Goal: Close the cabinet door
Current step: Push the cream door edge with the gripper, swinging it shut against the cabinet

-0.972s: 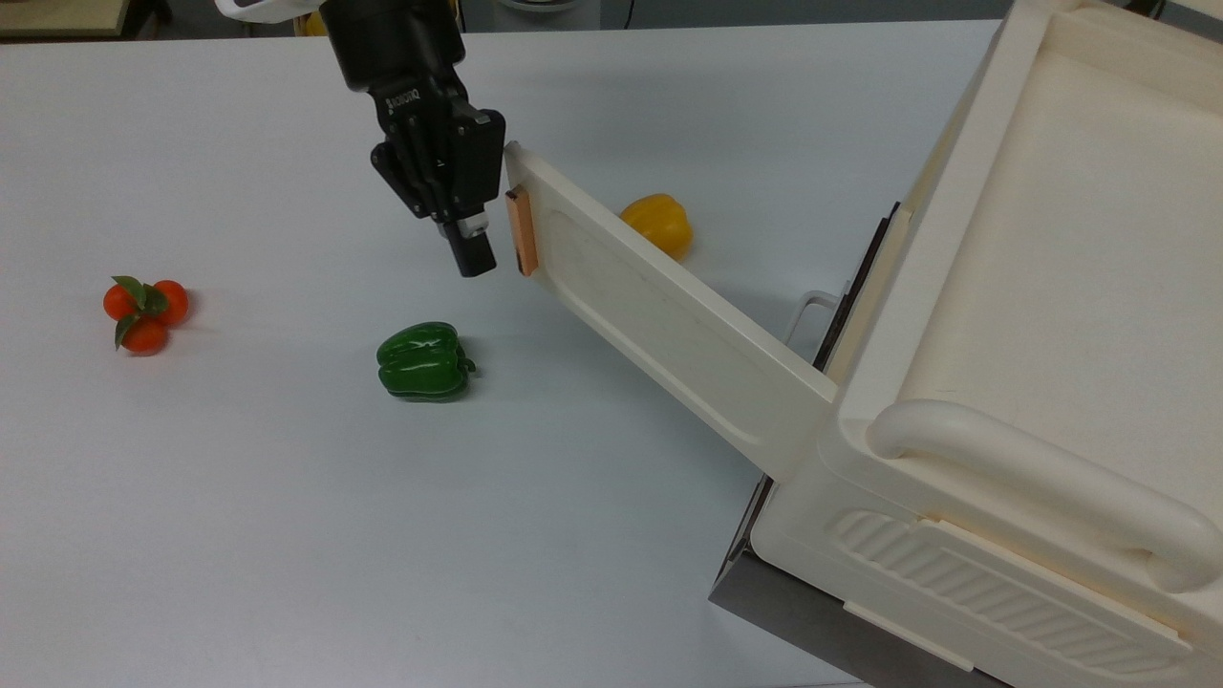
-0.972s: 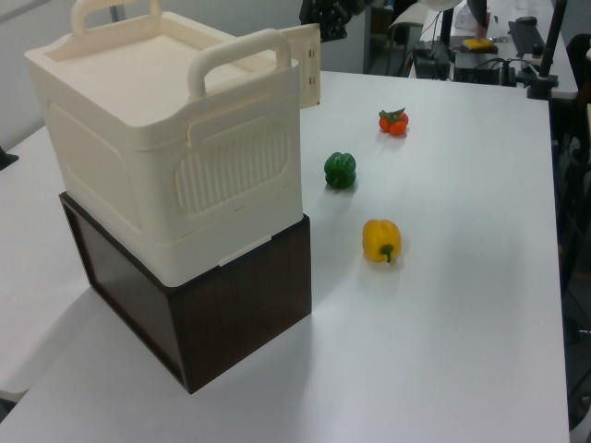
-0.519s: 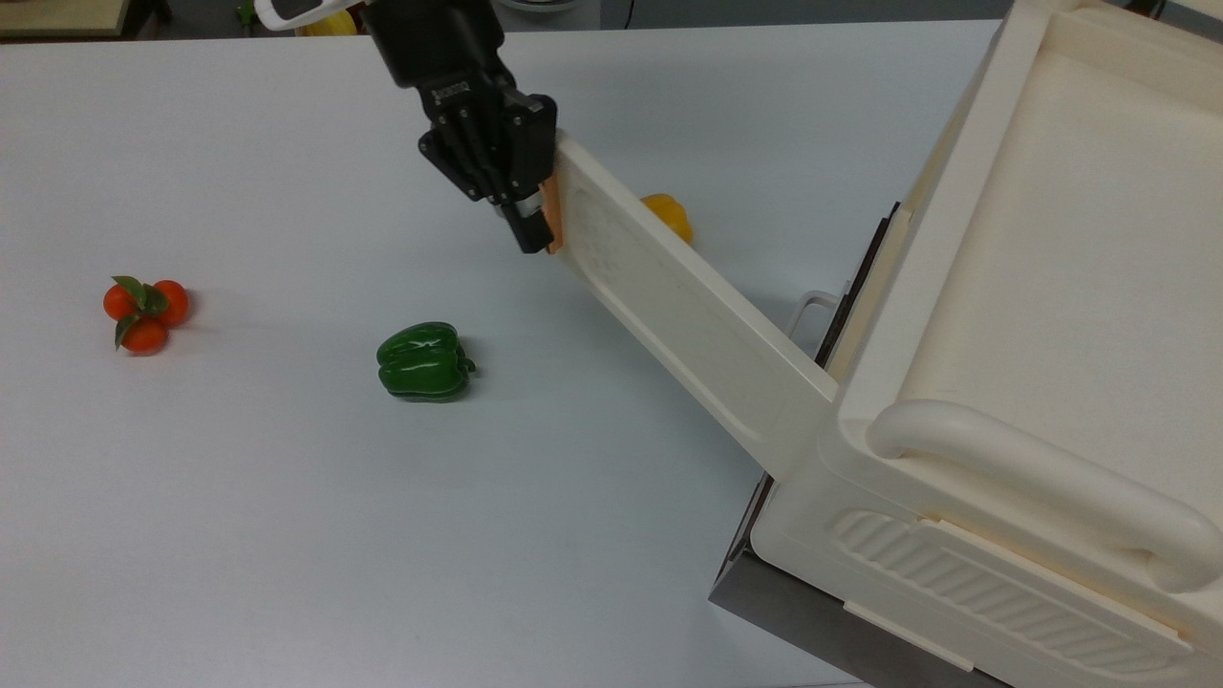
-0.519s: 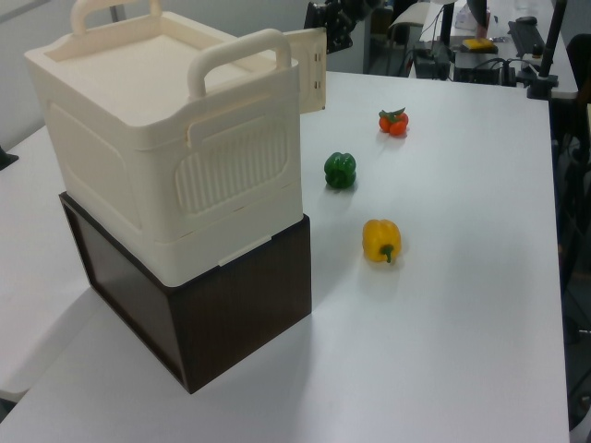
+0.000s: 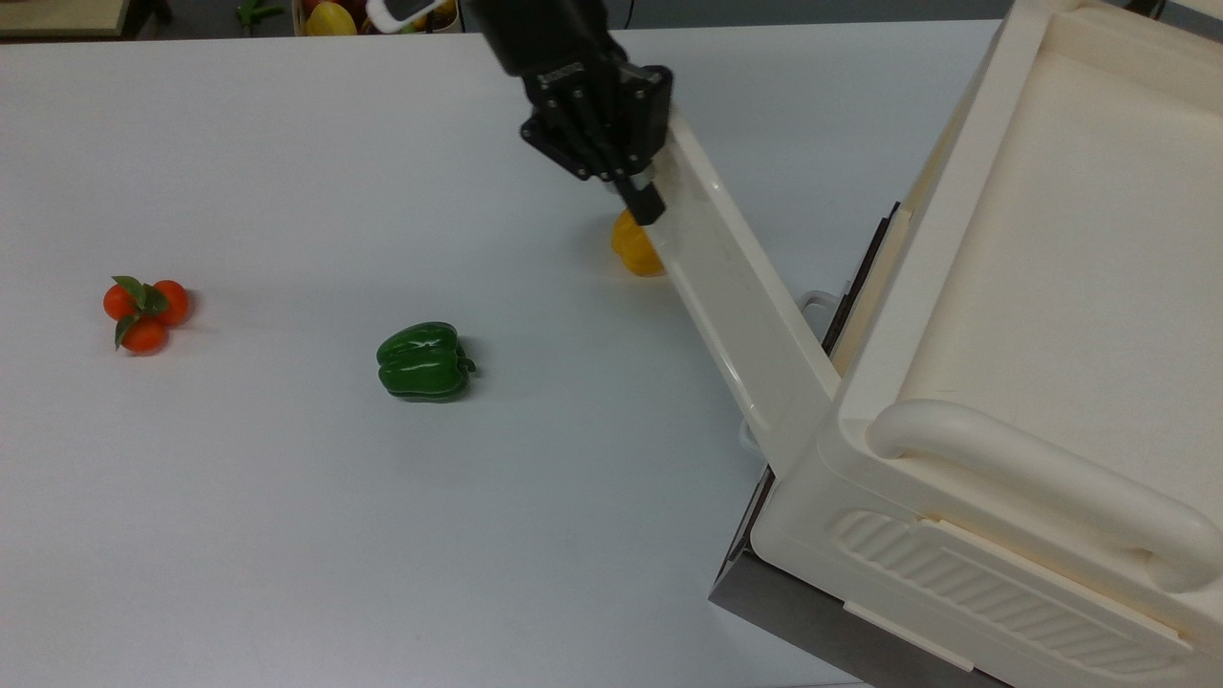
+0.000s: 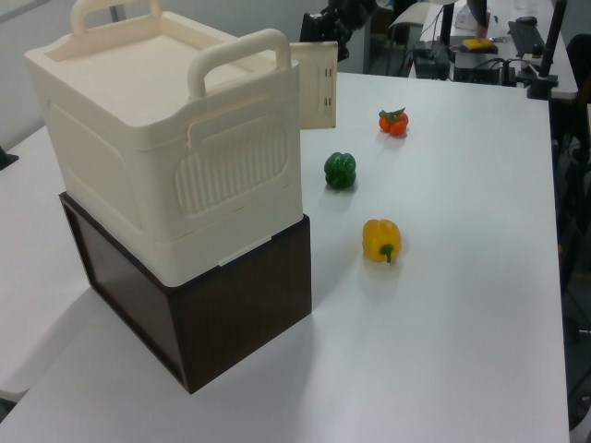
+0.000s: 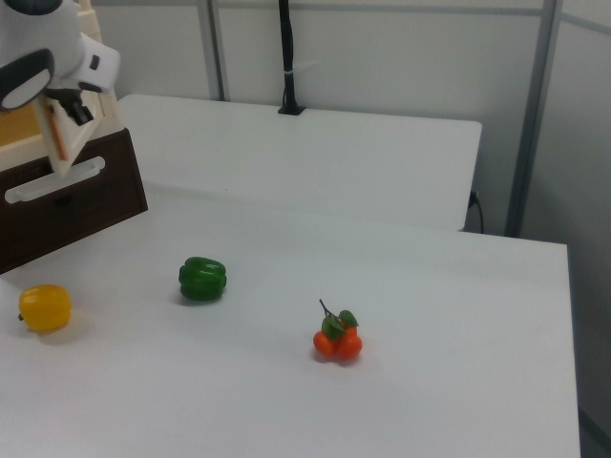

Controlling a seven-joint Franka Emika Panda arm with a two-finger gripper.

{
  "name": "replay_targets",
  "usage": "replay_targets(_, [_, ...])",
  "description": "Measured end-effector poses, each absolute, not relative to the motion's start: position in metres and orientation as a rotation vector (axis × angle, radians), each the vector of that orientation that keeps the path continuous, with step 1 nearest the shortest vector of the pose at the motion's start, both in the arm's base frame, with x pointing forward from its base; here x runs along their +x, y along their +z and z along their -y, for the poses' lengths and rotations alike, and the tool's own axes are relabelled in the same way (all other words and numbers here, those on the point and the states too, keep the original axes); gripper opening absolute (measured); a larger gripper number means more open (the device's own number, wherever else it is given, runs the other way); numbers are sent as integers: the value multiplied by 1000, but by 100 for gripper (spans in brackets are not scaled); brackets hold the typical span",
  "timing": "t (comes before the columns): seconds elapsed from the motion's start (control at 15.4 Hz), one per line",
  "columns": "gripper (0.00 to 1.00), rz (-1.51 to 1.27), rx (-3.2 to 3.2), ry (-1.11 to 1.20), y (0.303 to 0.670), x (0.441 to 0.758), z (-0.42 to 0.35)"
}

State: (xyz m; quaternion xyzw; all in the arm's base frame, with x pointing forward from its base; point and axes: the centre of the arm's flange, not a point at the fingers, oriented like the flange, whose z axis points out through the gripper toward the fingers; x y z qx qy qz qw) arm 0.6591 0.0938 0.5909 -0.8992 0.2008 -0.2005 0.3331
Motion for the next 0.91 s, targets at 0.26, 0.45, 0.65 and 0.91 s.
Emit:
replay_targets(0.26, [1, -476, -2342, -486, 591, 653, -127])
replay_targets(0.45, [1, -443, -2339, -464, 592, 648, -148])
replay_targets(0.65, [1, -408, -2338, -446, 592, 643, -168])
replay_targets(0.91, [1, -366, -2335, -420, 592, 637, -192])
